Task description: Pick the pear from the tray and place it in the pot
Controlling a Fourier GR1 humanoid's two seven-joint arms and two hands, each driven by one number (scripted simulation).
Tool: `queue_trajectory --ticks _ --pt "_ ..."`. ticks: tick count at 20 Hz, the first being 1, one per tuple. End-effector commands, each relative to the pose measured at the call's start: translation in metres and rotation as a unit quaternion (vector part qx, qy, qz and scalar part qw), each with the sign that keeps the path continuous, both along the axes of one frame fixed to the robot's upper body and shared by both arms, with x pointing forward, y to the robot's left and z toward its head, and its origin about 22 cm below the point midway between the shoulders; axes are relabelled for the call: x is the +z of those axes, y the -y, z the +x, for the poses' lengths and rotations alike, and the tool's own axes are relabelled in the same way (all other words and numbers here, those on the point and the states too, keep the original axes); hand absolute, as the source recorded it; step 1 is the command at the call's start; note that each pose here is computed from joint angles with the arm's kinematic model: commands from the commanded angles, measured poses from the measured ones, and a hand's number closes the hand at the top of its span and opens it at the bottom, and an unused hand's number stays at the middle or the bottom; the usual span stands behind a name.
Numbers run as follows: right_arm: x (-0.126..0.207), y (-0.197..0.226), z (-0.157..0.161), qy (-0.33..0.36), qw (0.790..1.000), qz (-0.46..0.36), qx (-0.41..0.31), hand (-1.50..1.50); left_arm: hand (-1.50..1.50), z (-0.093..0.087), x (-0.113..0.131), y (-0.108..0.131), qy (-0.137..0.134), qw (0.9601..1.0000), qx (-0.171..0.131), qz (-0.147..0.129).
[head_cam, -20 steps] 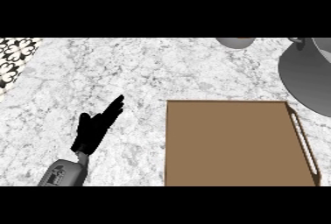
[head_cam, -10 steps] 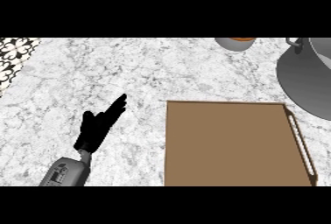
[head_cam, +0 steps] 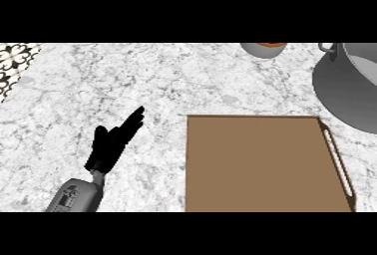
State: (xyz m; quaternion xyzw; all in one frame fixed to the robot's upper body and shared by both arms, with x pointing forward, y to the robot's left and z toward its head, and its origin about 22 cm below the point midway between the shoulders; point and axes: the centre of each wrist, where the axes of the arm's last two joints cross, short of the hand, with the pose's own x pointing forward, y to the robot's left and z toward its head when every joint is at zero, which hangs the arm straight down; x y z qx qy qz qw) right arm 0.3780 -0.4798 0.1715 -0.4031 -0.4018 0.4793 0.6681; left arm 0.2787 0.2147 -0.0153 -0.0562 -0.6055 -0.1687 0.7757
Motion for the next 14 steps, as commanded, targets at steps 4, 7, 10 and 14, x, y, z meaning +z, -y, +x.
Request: queue_trajectory --ticks 4,7,10,14 --pt "-0.021 -0.029 0.020 0.165 0.955 0.246 -0.003 -1.50 0.00 -0.008 -0.005 0.004 -0.011 0.9999 0.008 -0.008" --pt "-0.010 -0.011 0.012 0.237 0.913 0.327 -0.044 -1.50 0.00 -0.006 -0.002 -0.011 -0.005 0.9998 0.019 -0.001" --pt "0.006 -0.013 0.017 0.301 0.875 0.368 -0.093 -1.50 0.00 -0.005 -0.001 -0.004 0.000 0.9999 0.015 -0.005" --pt "0.019 0.019 -0.004 0.371 0.831 0.394 -0.130 -1.50 0.00 -0.008 -0.005 -0.007 -0.008 0.9998 0.017 0.000"
